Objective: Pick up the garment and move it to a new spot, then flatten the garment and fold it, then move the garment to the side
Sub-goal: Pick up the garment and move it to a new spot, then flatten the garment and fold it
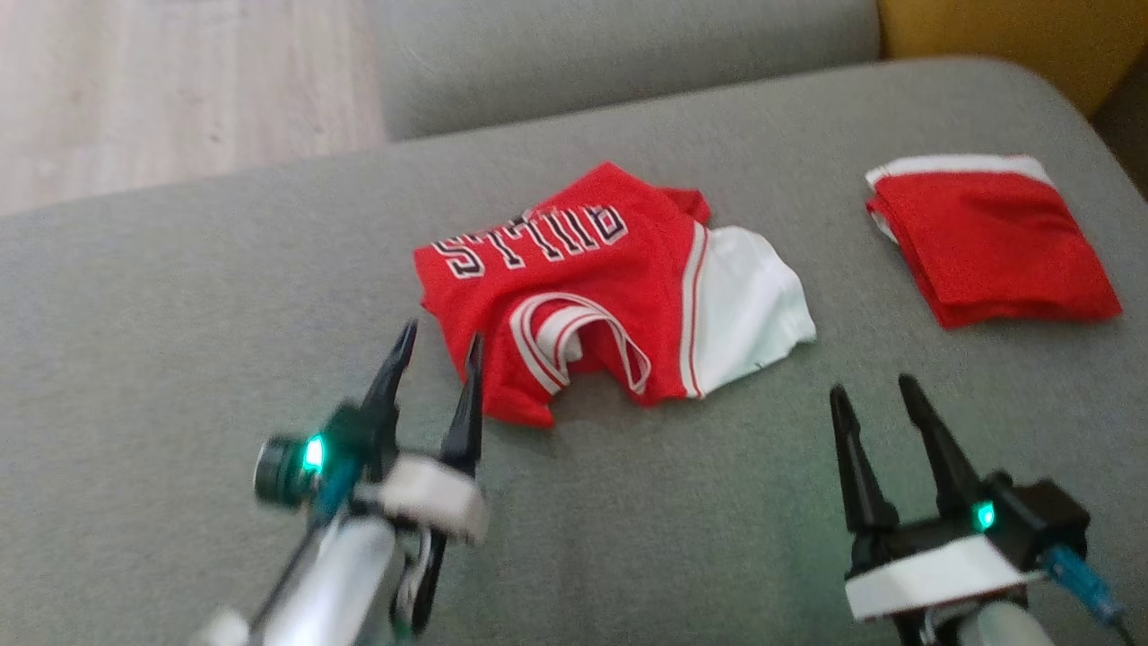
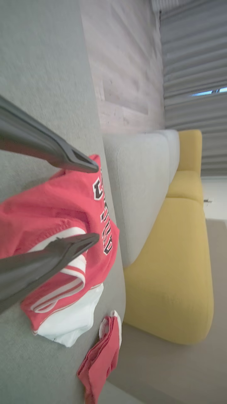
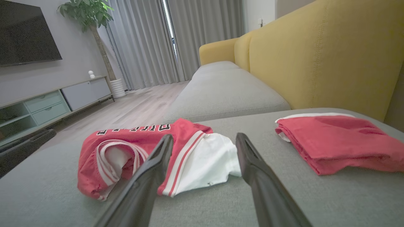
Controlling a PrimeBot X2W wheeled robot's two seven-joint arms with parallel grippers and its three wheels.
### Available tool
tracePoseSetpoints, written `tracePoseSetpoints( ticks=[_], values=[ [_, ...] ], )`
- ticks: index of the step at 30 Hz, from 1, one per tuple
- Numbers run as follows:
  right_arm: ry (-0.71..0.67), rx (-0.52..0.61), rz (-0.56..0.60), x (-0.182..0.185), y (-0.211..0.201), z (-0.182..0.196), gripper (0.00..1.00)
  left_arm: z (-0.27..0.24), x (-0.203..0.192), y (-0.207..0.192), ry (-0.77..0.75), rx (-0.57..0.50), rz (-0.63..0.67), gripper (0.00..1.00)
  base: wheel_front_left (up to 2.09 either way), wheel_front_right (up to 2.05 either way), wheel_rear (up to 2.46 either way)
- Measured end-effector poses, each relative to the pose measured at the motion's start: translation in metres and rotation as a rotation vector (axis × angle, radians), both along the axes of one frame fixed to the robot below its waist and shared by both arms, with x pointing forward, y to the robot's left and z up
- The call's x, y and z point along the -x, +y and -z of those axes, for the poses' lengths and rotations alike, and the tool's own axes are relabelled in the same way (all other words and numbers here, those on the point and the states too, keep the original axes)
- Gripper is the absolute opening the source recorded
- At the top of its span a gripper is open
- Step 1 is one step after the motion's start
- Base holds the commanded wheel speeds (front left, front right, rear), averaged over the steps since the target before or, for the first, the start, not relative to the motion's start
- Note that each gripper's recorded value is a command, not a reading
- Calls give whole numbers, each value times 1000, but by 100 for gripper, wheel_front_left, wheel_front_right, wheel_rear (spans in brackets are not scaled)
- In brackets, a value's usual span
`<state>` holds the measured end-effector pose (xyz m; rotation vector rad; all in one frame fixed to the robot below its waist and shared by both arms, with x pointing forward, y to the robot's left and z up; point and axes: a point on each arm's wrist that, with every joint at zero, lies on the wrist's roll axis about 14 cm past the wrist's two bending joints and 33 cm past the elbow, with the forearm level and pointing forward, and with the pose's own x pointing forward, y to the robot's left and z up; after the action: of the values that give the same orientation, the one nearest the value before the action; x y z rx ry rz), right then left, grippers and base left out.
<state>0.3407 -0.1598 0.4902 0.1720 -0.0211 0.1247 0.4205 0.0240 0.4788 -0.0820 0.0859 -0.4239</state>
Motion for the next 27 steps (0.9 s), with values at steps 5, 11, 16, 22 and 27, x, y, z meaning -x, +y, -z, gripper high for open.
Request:
tracePoseSetpoints(
  ticks=[5,11,16,22,27],
  values=[
    [12,-13,-43,11,16,5,100,-6,43,41,-47,0,-127,100,0,0,0],
    [-15,-14,-73,15,26,-3,100,-35,80,90,-159,12,-320,100,0,0,0],
    [-4,-6,-72,27,26,2,100,-30,118,114,-158,-2,-415,100,0,0,0],
    [0,5,-81,37,31,5,100,-5,152,121,-90,-29,-440,100,0,0,0],
    [-3,9,-84,37,31,4,100,-7,153,120,-105,-33,-428,100,0,0,0]
  ],
)
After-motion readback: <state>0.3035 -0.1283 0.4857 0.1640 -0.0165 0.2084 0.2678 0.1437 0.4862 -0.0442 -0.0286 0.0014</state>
